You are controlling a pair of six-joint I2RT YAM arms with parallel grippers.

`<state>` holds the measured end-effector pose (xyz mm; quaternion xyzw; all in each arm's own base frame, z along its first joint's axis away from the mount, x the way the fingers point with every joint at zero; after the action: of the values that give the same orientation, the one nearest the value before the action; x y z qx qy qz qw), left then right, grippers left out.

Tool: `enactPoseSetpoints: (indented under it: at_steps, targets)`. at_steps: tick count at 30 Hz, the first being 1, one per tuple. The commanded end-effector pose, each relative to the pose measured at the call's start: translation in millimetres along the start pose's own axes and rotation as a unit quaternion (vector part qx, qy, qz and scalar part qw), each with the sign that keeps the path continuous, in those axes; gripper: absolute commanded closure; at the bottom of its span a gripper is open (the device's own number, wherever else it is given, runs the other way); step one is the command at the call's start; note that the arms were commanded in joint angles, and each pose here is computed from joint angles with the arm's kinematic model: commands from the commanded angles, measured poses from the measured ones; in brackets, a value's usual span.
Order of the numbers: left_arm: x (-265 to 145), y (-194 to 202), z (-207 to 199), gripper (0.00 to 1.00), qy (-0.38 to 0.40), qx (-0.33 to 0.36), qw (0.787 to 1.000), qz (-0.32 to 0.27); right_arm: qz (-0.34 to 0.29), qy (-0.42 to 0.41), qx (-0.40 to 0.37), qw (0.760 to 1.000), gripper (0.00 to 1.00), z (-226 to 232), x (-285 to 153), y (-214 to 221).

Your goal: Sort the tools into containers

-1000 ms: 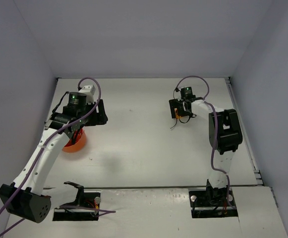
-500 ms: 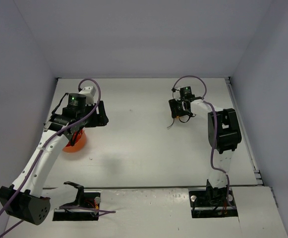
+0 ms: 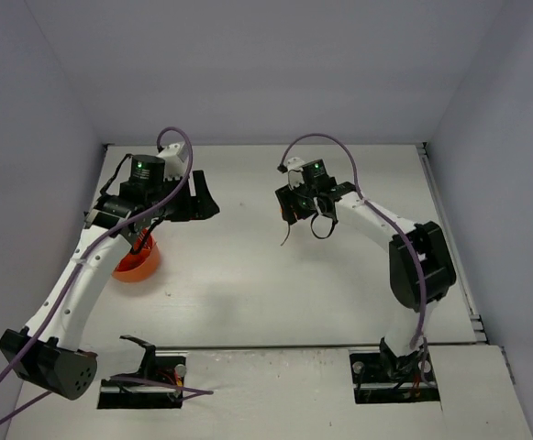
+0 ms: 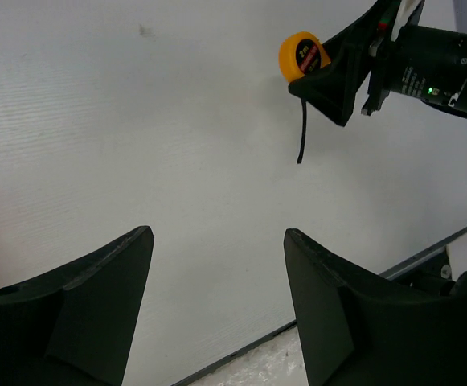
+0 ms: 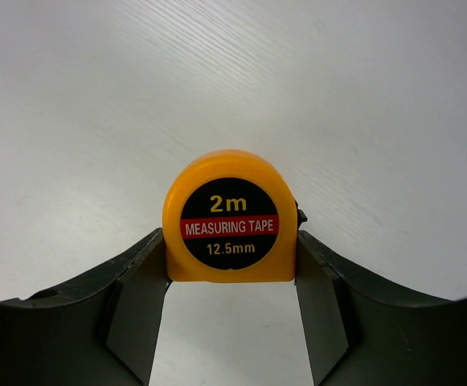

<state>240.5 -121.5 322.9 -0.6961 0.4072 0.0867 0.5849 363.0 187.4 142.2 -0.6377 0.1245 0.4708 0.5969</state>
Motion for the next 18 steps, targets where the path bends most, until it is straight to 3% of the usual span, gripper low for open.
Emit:
enactPoseSetpoints:
  at_steps: [1, 10, 18]
  targets:
    - [-2.9, -23.3, -21.4, 0.37, 0.074, -0.013, 0.997, -0.021, -0.103, -0.087, -0.071, 0.988, 0.72, 65.0, -60.0, -40.9]
    - [1.6, -38.7, -40.6, 0.37, 0.147, -0.049, 0.988, -0.01, -0.17, -0.156, -0.117, 0.966, 0.71, 121.0, -116.1, -57.0]
    - [15.4, -35.9, -45.1, 0.37, 0.152, -0.077, 0.985, 0.012, -0.186, -0.181, -0.131, 0.957, 0.71, 140.5, -129.4, -60.8]
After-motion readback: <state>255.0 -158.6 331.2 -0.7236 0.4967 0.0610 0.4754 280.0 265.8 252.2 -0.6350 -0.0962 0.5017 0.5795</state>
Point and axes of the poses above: each gripper's point midway between its finger pads, its own x axis out along the fingers, its own z axis along the line the jaws close on, y = z × x, the point moved 8 cm from there along -x, back along the fingers, and after that the axes turned 10 degrees about x, right-handed, at the moved point
